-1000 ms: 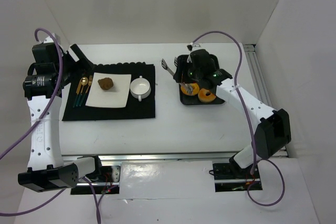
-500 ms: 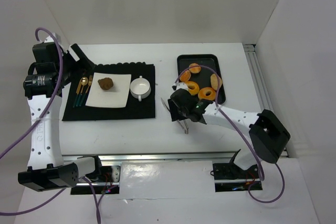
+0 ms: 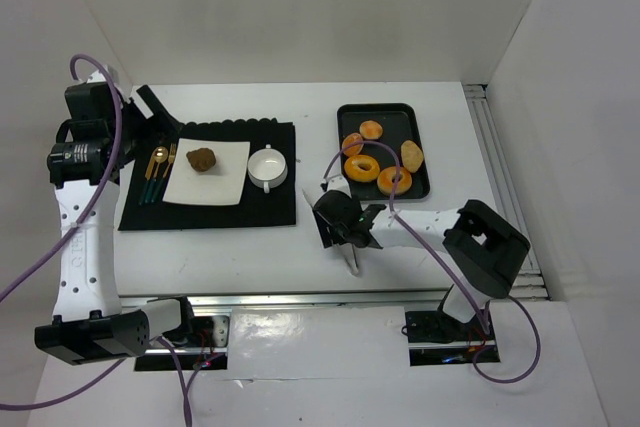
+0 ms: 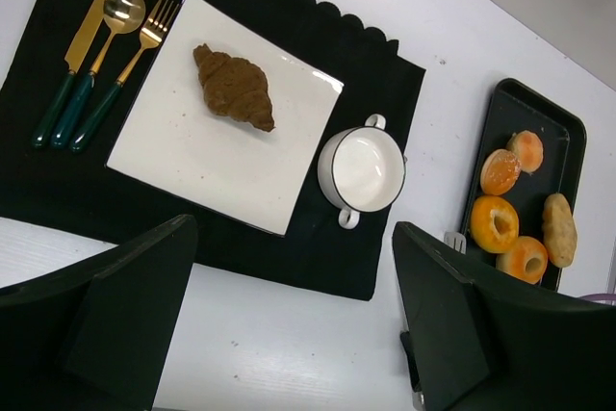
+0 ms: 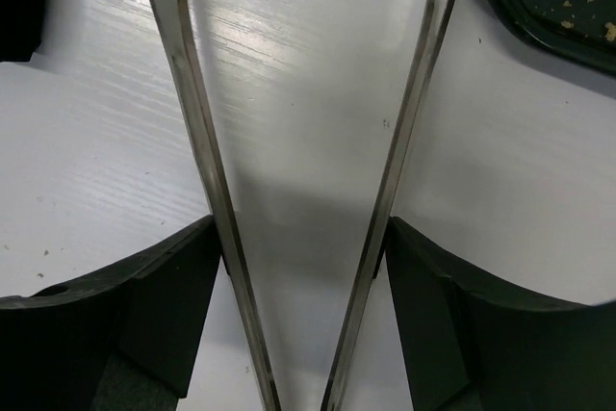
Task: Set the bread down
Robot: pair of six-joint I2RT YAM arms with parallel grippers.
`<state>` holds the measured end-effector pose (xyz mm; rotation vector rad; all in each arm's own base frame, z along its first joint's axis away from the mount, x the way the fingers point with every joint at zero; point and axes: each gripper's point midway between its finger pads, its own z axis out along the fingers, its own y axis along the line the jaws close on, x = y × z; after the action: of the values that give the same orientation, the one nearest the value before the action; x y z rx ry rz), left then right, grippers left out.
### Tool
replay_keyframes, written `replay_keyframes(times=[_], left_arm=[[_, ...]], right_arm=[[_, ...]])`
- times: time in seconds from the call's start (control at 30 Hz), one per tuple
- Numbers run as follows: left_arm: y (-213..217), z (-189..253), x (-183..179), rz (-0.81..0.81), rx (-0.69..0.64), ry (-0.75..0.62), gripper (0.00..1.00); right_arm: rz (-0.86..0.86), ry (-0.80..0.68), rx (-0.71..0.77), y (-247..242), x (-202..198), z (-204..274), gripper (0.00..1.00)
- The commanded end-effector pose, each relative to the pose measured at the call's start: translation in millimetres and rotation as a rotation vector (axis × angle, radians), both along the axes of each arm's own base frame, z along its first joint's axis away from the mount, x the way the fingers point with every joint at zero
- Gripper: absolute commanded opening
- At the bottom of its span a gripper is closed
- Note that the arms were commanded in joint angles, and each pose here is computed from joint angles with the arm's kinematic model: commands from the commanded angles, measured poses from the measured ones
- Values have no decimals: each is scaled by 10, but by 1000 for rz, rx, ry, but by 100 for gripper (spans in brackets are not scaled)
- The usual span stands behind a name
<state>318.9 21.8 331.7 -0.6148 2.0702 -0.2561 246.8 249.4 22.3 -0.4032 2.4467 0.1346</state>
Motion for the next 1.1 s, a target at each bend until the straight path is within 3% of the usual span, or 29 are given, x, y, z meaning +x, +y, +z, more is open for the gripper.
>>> replay_keyframes(times=[0.0,0.13,0.33,0.43,0.5,0.6,0.73,0.83,1.0,1.07], left_arm=[[5,88,50,-7,2,-43,95],[5,88,50,-7,2,-43,95],[-11,53,48,-15,-5,-35,95],[-11,53,48,-15,-5,-35,95],[-11,53,48,-15,-5,-35,95],[-11,90,50,-15,-3,-44,95],[-11,126,51,-15,-1,-53,95],[-27,128,51,-22,-6,-54,95],[-43,130,51,-30,-11,-55,95],[-43,167,52,-30,-9,-63,95]], right_arm=[[-14,-74,-1,43,117,29,76],[-27,-80,-24,21,116,-19,80],[-49,-71,-39,-58,44,-148,78],[-40,-72,-37,-30,25,-108,64],[-48,-106,-4,57,109,114,46],[-55,-165,44,122,200,562,35],[-74,-302,158,240,384,1494,35],[-189,-360,172,-79,588,1898,35],[-421,-211,180,-937,902,1822,42],[-493,-164,250,-1253,1000,1837,46]])
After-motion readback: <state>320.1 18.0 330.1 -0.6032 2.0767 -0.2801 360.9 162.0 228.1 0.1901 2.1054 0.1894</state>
